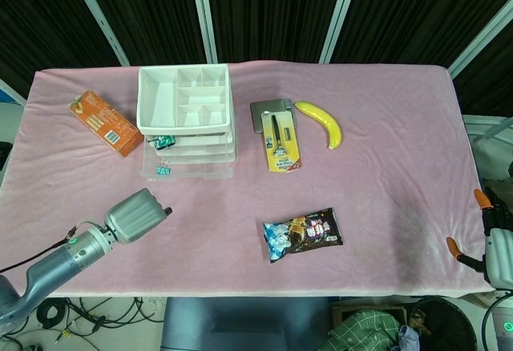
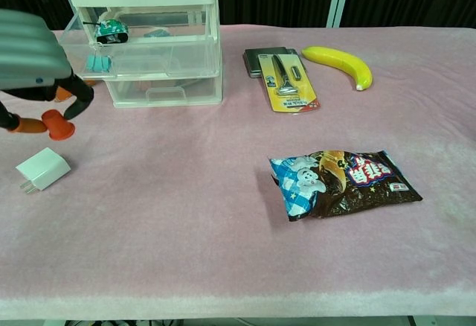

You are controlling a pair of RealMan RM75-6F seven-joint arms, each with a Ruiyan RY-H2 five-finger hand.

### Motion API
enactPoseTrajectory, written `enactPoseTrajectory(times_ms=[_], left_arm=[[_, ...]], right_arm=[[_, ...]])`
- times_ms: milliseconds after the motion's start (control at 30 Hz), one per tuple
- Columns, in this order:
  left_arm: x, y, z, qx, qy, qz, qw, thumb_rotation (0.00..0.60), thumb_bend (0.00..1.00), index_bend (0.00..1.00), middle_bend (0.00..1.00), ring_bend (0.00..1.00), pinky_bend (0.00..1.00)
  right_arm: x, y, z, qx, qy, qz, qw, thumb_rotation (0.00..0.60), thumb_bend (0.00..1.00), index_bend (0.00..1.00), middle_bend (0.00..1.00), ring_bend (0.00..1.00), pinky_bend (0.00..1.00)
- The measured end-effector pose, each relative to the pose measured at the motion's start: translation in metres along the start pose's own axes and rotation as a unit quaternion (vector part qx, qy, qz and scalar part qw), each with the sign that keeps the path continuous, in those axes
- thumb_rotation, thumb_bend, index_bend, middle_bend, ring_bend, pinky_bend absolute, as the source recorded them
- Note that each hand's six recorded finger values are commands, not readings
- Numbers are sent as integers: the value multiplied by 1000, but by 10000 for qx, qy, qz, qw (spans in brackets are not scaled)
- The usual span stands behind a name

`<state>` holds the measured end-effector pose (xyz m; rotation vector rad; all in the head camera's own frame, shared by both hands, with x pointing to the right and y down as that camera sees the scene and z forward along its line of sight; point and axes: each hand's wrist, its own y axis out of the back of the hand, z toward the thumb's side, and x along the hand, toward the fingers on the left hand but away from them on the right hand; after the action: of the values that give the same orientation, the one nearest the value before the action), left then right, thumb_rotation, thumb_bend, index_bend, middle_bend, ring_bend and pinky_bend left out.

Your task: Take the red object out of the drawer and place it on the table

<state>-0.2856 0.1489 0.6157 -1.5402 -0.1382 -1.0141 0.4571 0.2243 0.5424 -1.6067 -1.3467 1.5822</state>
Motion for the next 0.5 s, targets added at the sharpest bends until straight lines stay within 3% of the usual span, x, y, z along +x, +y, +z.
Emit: enactPoseTrajectory(times_ms=[500], left_arm=[[26, -38, 21, 75, 14, -317, 9995, 600, 313, 556, 1000, 1000, 1000]], right_arm=[[1, 0, 1, -15, 4, 7, 10000, 600, 202, 0, 0, 0, 123]])
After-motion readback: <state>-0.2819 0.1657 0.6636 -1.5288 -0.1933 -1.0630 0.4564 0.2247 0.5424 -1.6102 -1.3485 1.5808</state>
